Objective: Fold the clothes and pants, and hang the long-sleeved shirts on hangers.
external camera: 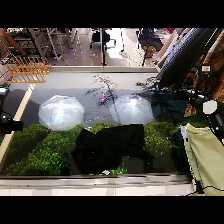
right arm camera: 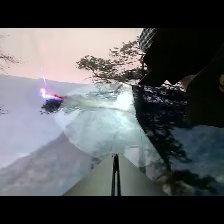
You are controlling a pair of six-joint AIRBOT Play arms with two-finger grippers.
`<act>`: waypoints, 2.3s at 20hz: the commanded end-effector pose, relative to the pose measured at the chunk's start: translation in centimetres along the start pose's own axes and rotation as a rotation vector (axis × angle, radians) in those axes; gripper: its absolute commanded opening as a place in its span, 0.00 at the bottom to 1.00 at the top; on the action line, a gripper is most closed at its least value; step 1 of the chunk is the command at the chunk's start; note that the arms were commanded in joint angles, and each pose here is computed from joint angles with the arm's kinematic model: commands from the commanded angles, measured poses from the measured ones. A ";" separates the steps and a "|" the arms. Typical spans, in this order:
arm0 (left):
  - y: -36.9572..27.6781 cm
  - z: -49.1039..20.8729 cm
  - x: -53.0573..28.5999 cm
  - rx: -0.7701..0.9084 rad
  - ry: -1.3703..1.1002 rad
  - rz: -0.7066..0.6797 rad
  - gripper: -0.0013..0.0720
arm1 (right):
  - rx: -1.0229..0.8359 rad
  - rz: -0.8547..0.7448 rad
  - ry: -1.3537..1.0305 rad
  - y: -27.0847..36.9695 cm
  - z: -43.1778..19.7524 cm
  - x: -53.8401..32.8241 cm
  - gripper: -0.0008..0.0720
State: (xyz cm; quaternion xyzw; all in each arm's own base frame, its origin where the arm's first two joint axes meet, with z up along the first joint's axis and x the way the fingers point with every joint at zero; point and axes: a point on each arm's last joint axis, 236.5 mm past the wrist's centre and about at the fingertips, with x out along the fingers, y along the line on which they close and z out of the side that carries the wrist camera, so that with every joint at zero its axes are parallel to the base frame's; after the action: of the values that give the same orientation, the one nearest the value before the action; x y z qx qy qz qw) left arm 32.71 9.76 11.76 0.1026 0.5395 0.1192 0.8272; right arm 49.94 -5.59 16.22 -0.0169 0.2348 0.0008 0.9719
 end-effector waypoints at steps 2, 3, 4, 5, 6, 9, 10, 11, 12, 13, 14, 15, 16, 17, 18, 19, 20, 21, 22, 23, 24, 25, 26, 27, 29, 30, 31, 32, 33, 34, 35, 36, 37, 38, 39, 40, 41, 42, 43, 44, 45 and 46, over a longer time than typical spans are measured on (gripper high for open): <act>0.0 0.0 0.0 -0.001 0.000 0.000 0.02 | 0.000 0.001 0.001 0.0 0.0 0.0 0.04; 0.0 0.0 0.0 -0.001 0.000 0.000 0.02 | 0.000 0.001 0.001 0.0 0.0 0.0 0.04; 0.0 0.0 0.0 -0.001 0.000 0.000 0.02 | 0.000 0.001 0.001 0.0 0.0 0.0 0.04; 0.0 0.0 0.0 -0.001 0.000 -0.001 0.02 | 0.000 0.001 0.001 0.0 0.0 0.0 0.04; -0.1 0.0 0.0 -0.002 -0.001 -0.005 0.02 | 0.000 0.001 0.001 0.0 0.0 0.0 0.04; -2.7 0.4 -0.1 -0.046 -0.015 -0.114 0.03 | 0.001 0.001 0.001 0.0 0.0 0.0 0.04; -4.0 0.6 -0.3 -0.059 -0.018 -0.171 0.02 | 0.000 0.001 0.001 0.0 0.0 0.0 0.04; -5.4 1.0 -0.4 -0.075 -0.028 -0.229 0.03 | 0.000 0.001 0.001 0.0 0.0 0.0 0.04; -6.9 1.6 -0.5 -0.094 -0.043 -0.295 0.13 | 0.000 0.001 0.001 0.0 0.0 0.0 0.04; -8.9 1.7 -0.7 -0.115 -0.032 -0.380 0.58 | 0.000 0.001 0.001 0.0 0.0 0.0 0.04; -10.6 1.7 -0.6 -0.135 -0.015 -0.450 0.98 | 0.004 0.002 -0.001 0.1 0.0 0.0 0.04; -12.0 1.5 -0.3 -0.154 0.008 -0.504 0.97 | 0.032 0.010 -0.007 0.3 0.2 0.0 0.04; -13.2 1.1 0.2 -0.171 0.041 -0.548 0.97 | 0.062 0.022 -0.022 0.5 0.5 0.0 0.04; -14.3 0.6 1.0 -0.184 0.077 -0.580 0.97 | 0.094 0.036 -0.031 0.8 0.8 0.0 0.04; -15.2 -0.1 2.0 -0.194 0.124 -0.607 0.96 | 0.114 0.044 -0.040 1.0 1.0 0.0 0.04; -16.1 -0.8 3.1 -0.202 0.169 -0.628 0.96 | 0.158 0.063 -0.054 1.4 1.4 -0.1 0.04; -17.0 -1.5 4.3 -0.207 0.219 -0.644 0.96 | 0.207 0.087 -0.067 1.9 1.8 -0.2 0.04; -17.8 -2.0 5.4 -0.218 0.262 -0.661 0.97 | 0.235 0.102 -0.081 2.2 2.3 -0.5 0.04; -19.0 -2.5 6.4 -0.233 0.312 -0.690 0.97 | 0.228 0.111 -0.075 2.5 2.4 -0.9 0.04; -20.1 -2.8 7.3 -0.256 0.360 -0.726 0.97 | 0.197 0.121 -0.047 2.8 2.0 -1.4 0.04; -21.5 -3.0 7.9 -0.289 0.408 -0.775 0.97 | 0.151 0.119 -0.012 2.9 1.3 -1.8 0.04; -22.7 -3.2 8.5 -0.321 0.449 -0.815 0.97 | 0.092 0.111 0.044 2.8 0.1 -2.3 0.10; -23.9 -3.2 8.8 -0.357 0.488 -0.863 0.97 | 0.064 0.102 0.094 2.3 -1.1 -2.8 0.29; -25.0 -2.9 8.7 -0.367 0.499 -0.925 0.97 | 0.074 0.097 0.135 1.4 -2.0 -3.4 0.43; -27.2 -0.6 7.4 -0.312 0.391 -1.104 0.97 | 0.118 0.075 0.225 -1.2 -4.4 -4.6 0.44; -27.7 0.7 6.9 -0.271 0.306 -1.156 0.97 | 0.121 0.097 0.295 -1.8 -6.2 -5.4 0.44; -27.8 1.3 7.1 -0.232 0.245 -1.160 0.97 | 0.088 0.165 0.384 -1.5 -8.7 -6.6 0.44; -27.6 1.3 7.7 -0.201 0.217 -1.136 0.97 | 0.076 0.246 0.464 -0.7 -11.0 -7.8 0.44; -27.1 1.1 8.7 -0.180 0.207 -1.089 0.97 | 0.067 0.349 0.540 0.7 -13.5 -9.2 0.44; -26.6 0.9 9.6 -0.160 0.199 -1.045 0.97 | 0.058 0.428 0.605 2.0 -16.1 -10.1 0.45; -26.2 1.0 10.3 -0.149 0.187 -1.014 0.97 | 0.053 0.479 0.658 3.3 -18.4 -10.5 0.49; -26.0 1.3 10.6 -0.155 0.172 -1.002 0.97 | 0.042 0.530 0.701 5.0 -20.7 -10.6 0.53; -25.9 1.8 10.9 -0.165 0.150 -0.987 0.97 | 0.007 0.583 0.729 7.0 -22.9 -10.5 0.64; -25.7 2.4 11.4 -0.172 0.122 -0.970 0.97 | -0.073 0.643 0.751 9.1 -25.1 -10.6 0.70; -25.7 2.7 11.7 -0.131 0.081 -0.969 0.97 | -0.156 0.673 0.768 10.5 -27.0 -10.6 0.78; -25.9 2.5 12.0 -0.078 0.063 -0.975 0.97 | -0.220 0.673 0.789 11.4 -28.5 -10.4 0.83; -26.2 2.2 12.3 -0.059 0.070 -0.976 0.97 | -0.294 0.676 0.806 12.2 -29.7 -10.3 0.83; -26.8 1.9 12.5 -0.049 0.081 -0.980 0.96 | -0.361 0.680 0.809 13.0 -30.3 -10.2 0.83; -27.6 1.5 12.6 -0.036 0.096 -0.987 0.96 | -0.414 0.692 0.810 13.8 -30.7 -10.1 0.83; -28.4 1.1 12.7 -0.022 0.111 -0.994 0.96 | -0.466 0.703 0.811 14.6 -31.1 -9.9 0.83; -29.3 0.6 12.8 -0.005 0.129 -1.002 0.96 | -0.510 0.711 0.816 15.1 -31.5 -9.8 0.83; -30.1 0.1 12.9 0.010 0.143 -1.008 0.96 | -0.545 0.721 0.824 15.6 -31.9 -9.7 0.82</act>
State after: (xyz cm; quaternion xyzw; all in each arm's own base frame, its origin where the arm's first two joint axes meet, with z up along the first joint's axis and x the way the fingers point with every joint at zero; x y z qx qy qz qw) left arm 40.88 -13.38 -7.03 -0.1931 0.5695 -0.2746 0.7503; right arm 27.26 7.56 -6.39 -0.1139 0.5774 0.3563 0.7257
